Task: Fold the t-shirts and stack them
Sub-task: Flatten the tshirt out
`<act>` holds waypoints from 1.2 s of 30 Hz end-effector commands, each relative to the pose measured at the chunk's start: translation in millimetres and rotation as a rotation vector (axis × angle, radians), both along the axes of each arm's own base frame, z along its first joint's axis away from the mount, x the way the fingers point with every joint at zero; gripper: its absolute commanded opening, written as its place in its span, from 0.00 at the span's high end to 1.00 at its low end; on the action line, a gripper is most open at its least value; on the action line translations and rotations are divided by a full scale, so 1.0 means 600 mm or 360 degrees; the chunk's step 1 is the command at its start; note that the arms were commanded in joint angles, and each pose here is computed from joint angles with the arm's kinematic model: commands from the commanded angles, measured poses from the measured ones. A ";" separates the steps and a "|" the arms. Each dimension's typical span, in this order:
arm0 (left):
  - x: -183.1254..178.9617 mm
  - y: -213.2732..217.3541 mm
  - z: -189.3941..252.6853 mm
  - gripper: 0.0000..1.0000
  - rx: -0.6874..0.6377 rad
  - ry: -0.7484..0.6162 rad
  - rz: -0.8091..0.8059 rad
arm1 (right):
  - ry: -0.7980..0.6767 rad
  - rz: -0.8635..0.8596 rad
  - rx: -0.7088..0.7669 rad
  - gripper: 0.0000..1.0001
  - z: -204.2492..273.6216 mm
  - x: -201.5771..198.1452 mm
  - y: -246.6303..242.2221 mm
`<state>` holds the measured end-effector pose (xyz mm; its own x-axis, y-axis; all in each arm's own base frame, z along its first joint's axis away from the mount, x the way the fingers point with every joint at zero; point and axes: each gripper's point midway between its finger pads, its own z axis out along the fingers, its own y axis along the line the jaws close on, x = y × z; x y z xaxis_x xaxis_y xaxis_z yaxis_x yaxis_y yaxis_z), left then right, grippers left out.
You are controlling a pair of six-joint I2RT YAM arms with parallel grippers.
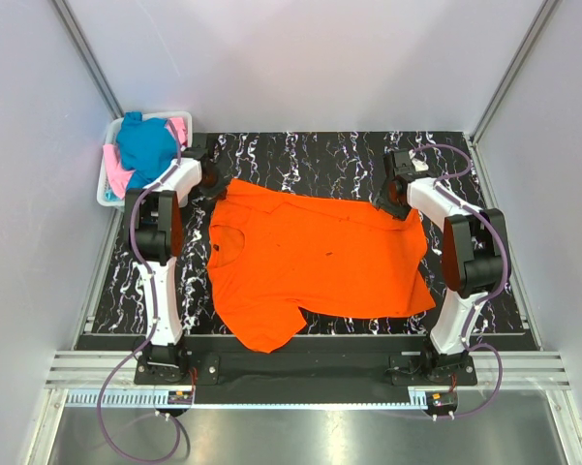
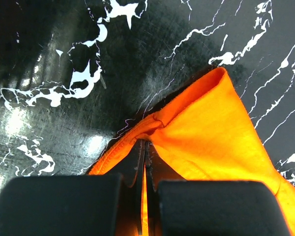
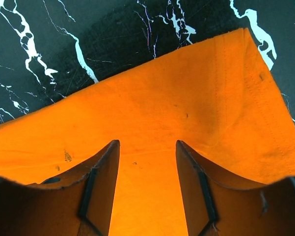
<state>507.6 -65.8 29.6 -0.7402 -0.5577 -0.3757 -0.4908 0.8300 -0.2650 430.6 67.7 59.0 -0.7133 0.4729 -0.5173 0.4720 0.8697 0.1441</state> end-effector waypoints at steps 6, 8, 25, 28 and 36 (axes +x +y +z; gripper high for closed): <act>0.022 0.016 0.055 1.00 0.0075 -0.0143 -0.0013 | -0.0041 -0.0007 0.0024 0.44 0.010 0.007 0.002; 0.011 0.028 0.055 1.00 0.0122 -0.0123 0.0031 | -0.0040 -0.0011 0.0031 0.44 0.010 0.008 0.002; -0.040 0.128 0.049 0.72 0.0511 0.0039 0.0381 | -0.0024 0.0028 0.0024 0.45 0.007 0.001 0.003; -0.050 0.148 0.048 0.71 0.0517 0.0074 0.0445 | -0.0015 0.0032 0.0031 0.45 0.004 0.001 0.005; -0.020 0.092 0.058 0.77 0.0262 -0.0022 0.0234 | 0.0004 0.0029 0.0041 0.45 -0.005 -0.003 0.007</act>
